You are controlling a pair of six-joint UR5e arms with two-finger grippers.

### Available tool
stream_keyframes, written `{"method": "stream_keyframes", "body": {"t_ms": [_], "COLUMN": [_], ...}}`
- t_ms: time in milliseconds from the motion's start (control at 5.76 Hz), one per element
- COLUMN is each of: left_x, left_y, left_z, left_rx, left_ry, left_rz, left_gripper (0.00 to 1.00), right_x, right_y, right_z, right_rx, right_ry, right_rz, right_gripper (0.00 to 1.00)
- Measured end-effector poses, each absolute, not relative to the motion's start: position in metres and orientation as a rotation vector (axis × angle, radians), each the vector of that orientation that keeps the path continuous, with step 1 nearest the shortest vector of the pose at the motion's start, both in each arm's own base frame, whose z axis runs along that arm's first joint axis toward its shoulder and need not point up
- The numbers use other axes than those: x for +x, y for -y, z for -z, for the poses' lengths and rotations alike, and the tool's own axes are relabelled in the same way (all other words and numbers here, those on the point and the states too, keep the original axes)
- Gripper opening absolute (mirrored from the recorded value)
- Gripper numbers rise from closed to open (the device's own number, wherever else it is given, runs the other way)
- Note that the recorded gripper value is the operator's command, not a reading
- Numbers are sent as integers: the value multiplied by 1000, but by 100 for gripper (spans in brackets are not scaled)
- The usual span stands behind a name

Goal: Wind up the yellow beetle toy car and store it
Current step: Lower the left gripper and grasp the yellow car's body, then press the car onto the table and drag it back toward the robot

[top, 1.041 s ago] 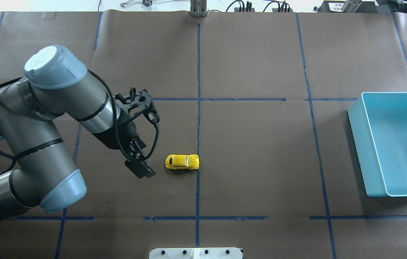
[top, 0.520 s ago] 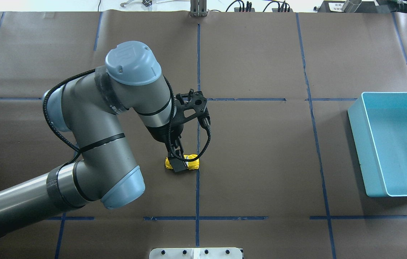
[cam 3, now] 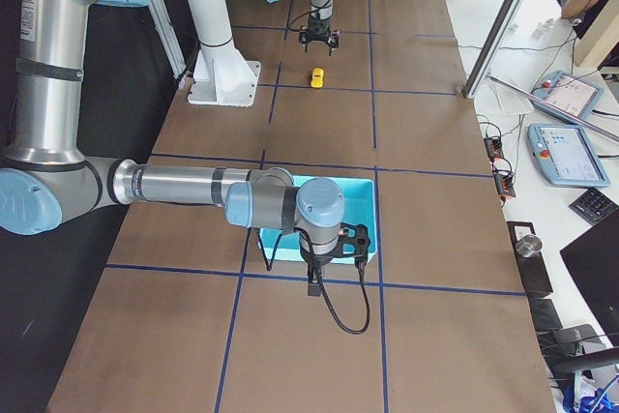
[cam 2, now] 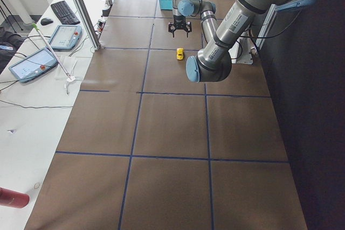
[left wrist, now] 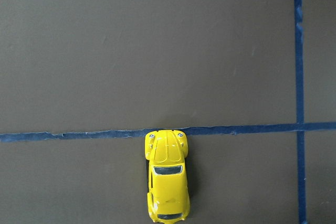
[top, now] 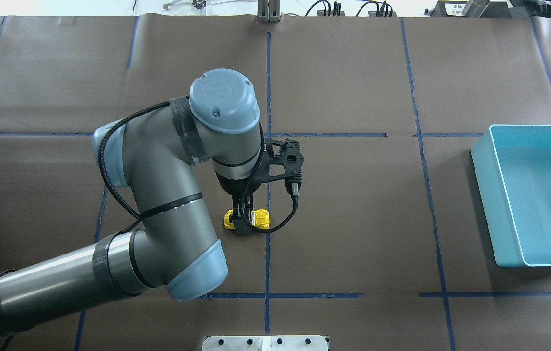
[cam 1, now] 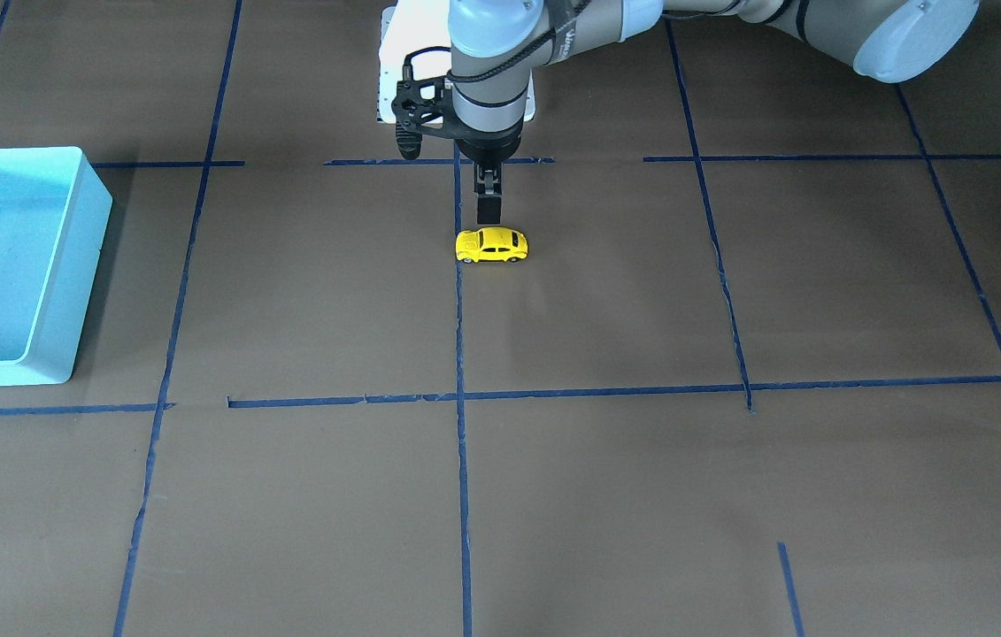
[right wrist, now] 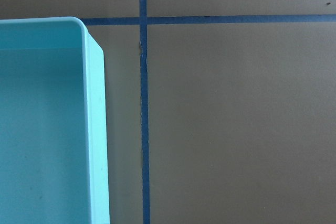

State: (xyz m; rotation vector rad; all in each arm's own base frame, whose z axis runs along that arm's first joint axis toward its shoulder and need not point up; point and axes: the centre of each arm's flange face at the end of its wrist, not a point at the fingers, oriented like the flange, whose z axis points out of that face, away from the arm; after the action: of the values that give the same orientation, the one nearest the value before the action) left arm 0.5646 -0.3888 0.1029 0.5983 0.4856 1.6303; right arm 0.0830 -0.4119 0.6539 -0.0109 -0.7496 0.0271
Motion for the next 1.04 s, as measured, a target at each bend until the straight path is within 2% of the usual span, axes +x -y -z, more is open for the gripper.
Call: {"method": "stream_keyframes", "body": {"t_ms": [1041], "left_x": [645], "left_y": [387], "left_z": [-149], "left_rx": [493], "left_ry": [-335], "left_rz": [-1582], "left_gripper": [100], "right_x": [83], "right_y": [413], "right_z": [-653], "right_rx": [-11], "right_ry": [753], "right_rz": [-28], "right_gripper": [100]}}
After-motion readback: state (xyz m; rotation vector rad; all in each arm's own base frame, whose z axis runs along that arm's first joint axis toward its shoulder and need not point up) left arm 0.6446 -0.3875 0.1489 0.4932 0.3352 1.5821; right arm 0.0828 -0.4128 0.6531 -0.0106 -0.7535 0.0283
